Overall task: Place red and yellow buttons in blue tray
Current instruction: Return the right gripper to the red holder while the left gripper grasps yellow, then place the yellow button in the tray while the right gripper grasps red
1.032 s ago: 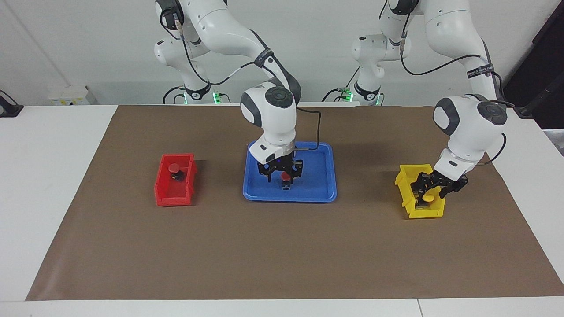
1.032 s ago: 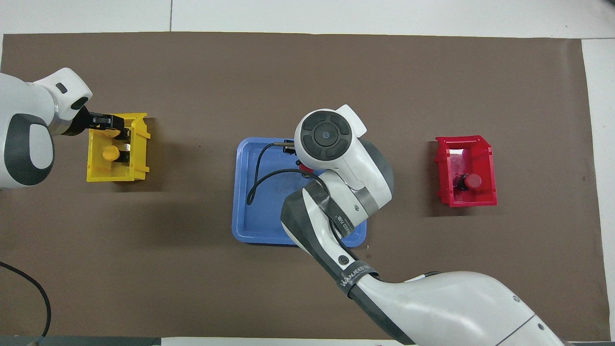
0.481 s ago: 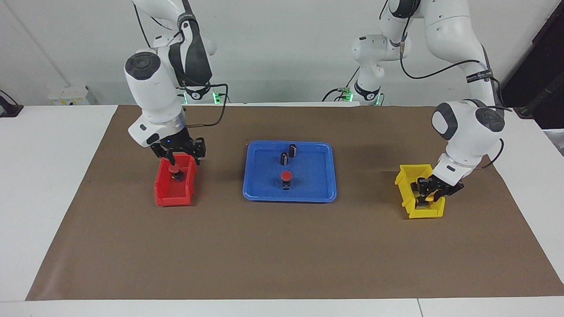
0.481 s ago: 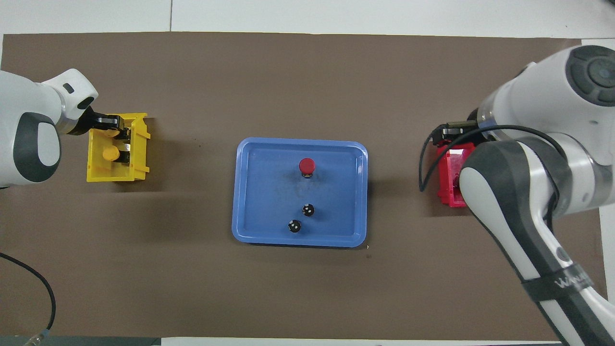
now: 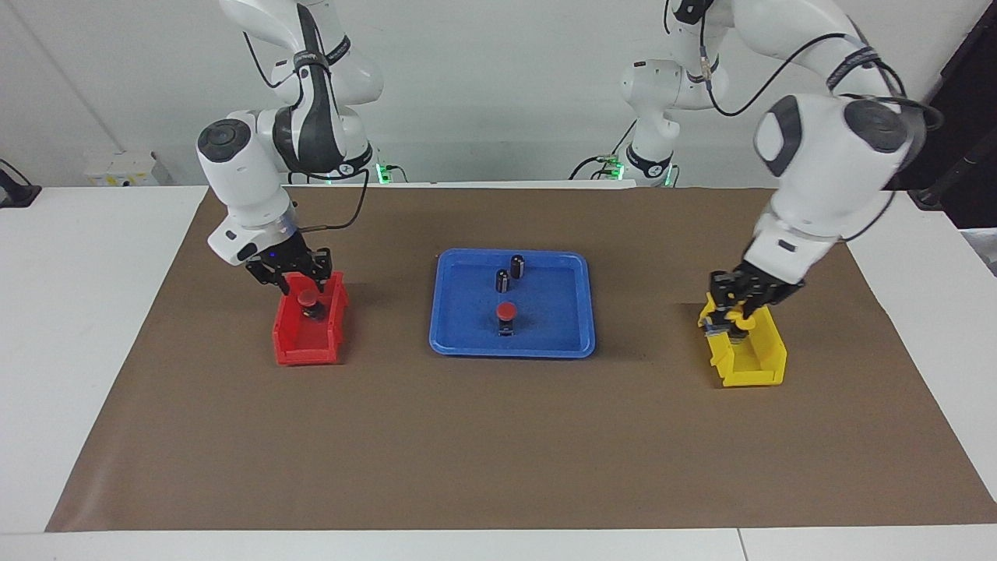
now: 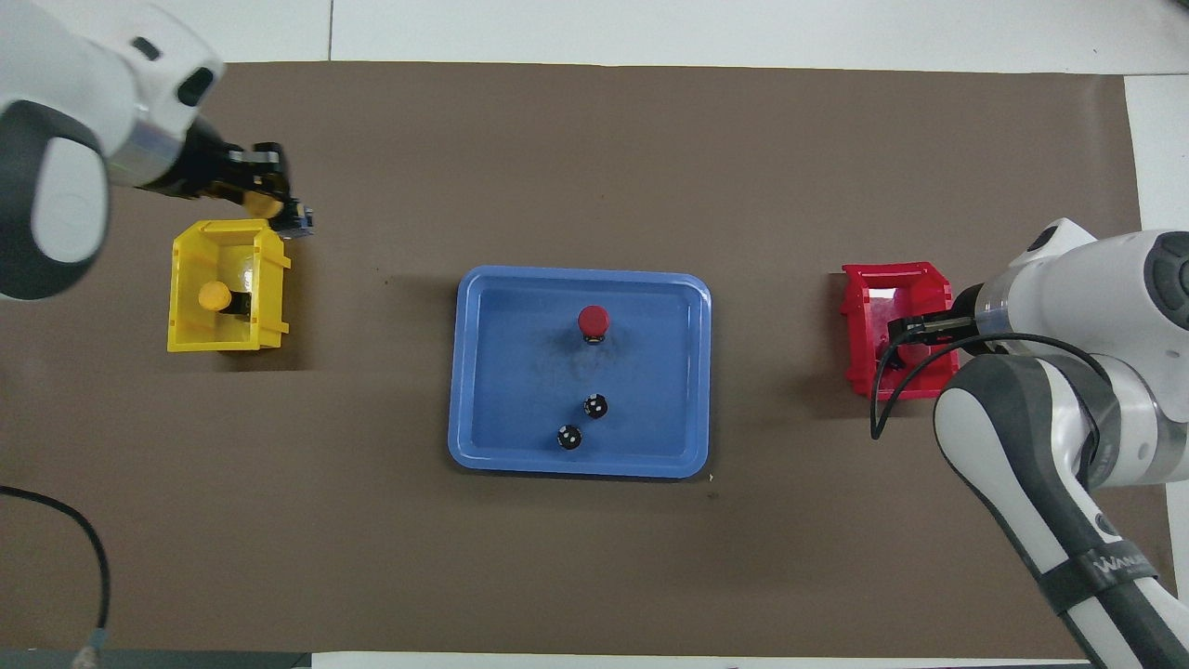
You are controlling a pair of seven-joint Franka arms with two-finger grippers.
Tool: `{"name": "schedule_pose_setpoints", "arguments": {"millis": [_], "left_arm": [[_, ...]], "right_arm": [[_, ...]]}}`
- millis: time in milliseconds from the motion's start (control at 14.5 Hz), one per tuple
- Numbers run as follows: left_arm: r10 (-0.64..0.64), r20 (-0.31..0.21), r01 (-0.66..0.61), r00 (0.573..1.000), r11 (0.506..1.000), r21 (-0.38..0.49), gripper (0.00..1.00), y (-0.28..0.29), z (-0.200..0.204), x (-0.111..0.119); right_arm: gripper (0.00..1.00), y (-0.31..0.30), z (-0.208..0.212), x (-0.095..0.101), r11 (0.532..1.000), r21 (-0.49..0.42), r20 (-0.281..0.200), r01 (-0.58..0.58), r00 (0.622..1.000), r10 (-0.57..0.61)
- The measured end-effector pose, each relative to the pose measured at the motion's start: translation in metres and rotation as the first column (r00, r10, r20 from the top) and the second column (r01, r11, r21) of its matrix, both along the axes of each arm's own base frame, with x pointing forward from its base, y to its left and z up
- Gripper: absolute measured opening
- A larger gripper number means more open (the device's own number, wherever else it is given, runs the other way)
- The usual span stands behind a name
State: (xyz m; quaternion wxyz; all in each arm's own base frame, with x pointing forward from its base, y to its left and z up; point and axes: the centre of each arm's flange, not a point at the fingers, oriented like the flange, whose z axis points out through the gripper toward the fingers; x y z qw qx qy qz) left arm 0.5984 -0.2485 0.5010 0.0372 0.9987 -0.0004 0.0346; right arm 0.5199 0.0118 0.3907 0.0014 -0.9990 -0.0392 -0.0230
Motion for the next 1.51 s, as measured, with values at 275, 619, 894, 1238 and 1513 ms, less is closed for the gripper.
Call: {"name": "schedule_pose_setpoints", "arguments": {"millis": [275,619,894,1238,1513], "left_arm": [[-0.001,-0.026,0.001,1.0,1.0,-0.005,0.41,-0.118,-0.075,-0.074],[-0.002,-0.015,0.002,1.0,1.0,-0.01,0.41,-0.122,-0.129,-0.091],[-0.016,-0.019,0.016,1.0,1.0,-0.008,0.41,-0.134,-0.141,-0.101],[-0.019,-0.053,0.02,0.998,1.0,0.015,0.79,-0.134,-0.095,-0.101],[-0.041,-0.05,0.043,0.998,0.998,0.039,0.94,-0.047,-0.004,-0.071]], "right_arm": [[0.64,-0.008,-0.023,-0.005,1.0,0.0,0.019,-0.009,1.0,0.009],[0.57,-0.008,-0.039,-0.012,1.0,0.0,0.031,-0.01,0.999,0.01],[0.41,-0.008,-0.054,-0.021,1.0,0.0,0.042,-0.01,0.999,0.01],[0.41,-0.007,-0.024,-0.006,1.0,0.0,-0.009,-0.021,1.0,0.021],[0.41,0.016,0.059,0.036,0.999,0.009,-0.046,-0.047,0.998,0.048]]}}
